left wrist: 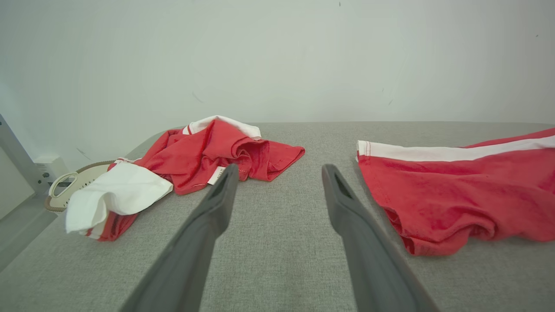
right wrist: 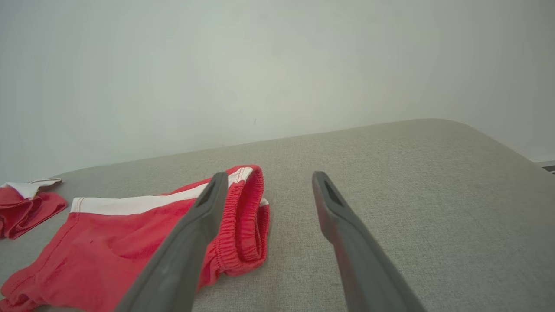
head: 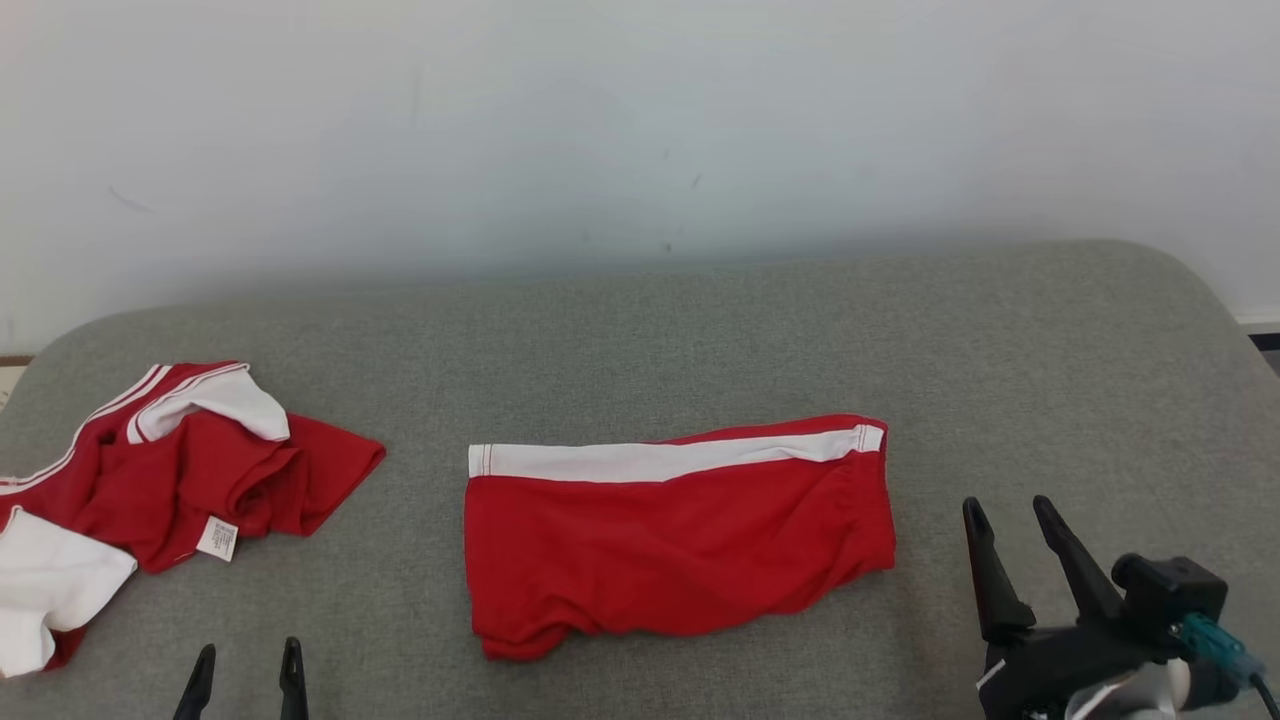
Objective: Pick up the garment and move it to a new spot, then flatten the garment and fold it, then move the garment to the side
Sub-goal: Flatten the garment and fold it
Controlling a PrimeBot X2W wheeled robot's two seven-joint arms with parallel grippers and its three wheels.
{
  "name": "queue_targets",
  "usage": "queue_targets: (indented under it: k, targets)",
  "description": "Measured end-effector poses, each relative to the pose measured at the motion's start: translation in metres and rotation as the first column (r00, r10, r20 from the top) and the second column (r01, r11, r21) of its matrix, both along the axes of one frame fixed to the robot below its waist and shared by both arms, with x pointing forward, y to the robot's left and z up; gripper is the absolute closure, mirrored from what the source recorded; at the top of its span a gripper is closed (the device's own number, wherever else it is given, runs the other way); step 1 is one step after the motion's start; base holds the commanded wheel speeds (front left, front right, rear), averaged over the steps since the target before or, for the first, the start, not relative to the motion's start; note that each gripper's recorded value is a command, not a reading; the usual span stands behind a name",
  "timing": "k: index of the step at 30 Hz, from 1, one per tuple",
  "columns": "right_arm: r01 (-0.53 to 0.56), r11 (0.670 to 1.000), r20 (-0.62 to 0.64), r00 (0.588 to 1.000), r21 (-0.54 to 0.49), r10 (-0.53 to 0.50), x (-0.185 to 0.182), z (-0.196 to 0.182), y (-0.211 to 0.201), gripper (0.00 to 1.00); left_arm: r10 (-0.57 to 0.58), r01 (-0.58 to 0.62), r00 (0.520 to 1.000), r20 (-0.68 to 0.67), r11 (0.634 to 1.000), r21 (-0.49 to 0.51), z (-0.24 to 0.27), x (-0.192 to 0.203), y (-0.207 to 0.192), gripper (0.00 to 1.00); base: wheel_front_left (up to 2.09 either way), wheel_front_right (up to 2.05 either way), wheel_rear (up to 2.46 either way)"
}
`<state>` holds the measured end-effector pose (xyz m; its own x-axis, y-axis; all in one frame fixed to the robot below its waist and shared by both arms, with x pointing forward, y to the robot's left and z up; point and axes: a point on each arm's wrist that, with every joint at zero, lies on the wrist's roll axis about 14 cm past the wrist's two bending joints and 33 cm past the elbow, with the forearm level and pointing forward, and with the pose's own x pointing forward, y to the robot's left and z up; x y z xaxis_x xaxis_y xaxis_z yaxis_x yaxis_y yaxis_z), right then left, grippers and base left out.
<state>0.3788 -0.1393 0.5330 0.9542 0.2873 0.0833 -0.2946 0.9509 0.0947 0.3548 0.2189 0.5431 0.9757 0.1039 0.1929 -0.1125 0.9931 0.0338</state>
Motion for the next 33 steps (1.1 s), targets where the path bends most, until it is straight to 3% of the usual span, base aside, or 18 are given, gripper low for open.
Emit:
queue_targets:
  k: [17,33]
  targets:
    - [-0.073,0.995,-0.214,0.975,-0.061,0.058,0.062,-0.056,0.03,0.0,-0.008,0.007,0.999,-0.035,1.0,-0.017,-0.012,0.011,-0.005,0.0,0.0,0.0,0.0]
    - [-0.086,0.99,-0.441,0.897,-0.115,0.026,0.081,-0.115,0.03,0.0,0.0,-0.002,0.998,-0.066,1.0,-0.025,-0.022,0.023,-0.003,0.0,0.0,0.0,0.0]
